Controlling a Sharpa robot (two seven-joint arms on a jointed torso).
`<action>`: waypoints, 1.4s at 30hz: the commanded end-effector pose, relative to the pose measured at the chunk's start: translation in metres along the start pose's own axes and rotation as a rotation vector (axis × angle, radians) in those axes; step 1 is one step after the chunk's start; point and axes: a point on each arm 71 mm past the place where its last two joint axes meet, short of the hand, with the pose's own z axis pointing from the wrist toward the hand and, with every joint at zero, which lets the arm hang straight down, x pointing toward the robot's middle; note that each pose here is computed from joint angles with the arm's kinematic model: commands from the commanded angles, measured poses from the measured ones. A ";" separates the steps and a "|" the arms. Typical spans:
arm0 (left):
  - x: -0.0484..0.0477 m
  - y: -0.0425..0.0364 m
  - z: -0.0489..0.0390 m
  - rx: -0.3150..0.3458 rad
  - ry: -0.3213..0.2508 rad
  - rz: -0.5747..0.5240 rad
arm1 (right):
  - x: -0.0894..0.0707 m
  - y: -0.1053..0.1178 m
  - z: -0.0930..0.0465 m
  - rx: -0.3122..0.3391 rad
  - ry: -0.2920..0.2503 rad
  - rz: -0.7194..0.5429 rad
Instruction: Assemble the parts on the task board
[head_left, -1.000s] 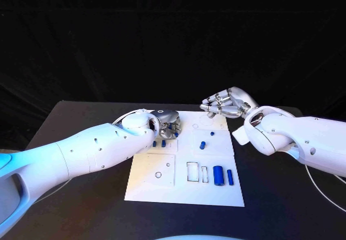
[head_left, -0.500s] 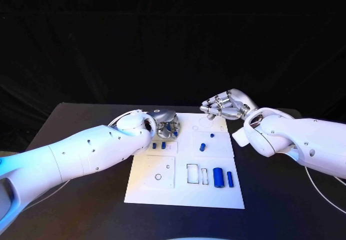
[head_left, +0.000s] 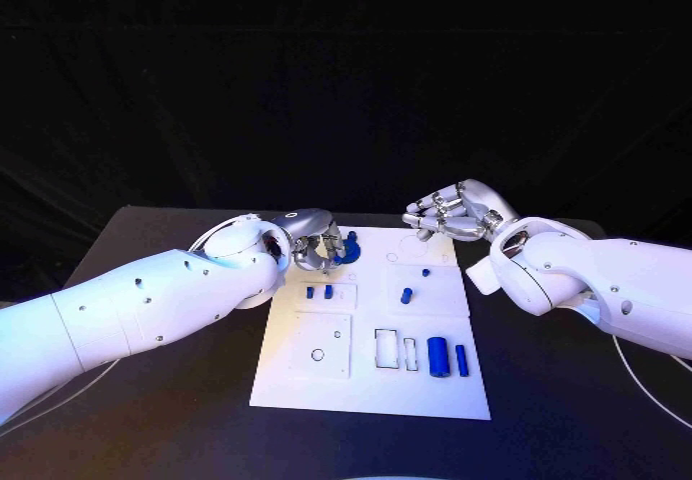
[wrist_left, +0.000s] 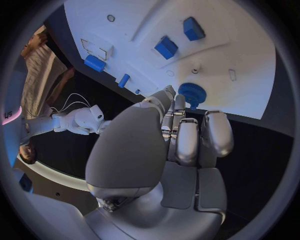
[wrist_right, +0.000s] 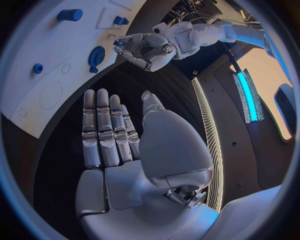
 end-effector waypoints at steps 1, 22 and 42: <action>-0.0002 0.0058 -0.0030 -0.028 0.023 -0.027 | 0.002 0.000 0.000 -0.007 0.016 0.000; 0.0051 0.0261 -0.0085 -0.087 0.076 -0.026 | 0.004 -0.001 -0.001 -0.005 0.021 0.002; 0.0105 0.0243 -0.0037 -0.082 0.091 -0.035 | 0.005 0.000 -0.001 -0.006 0.022 0.003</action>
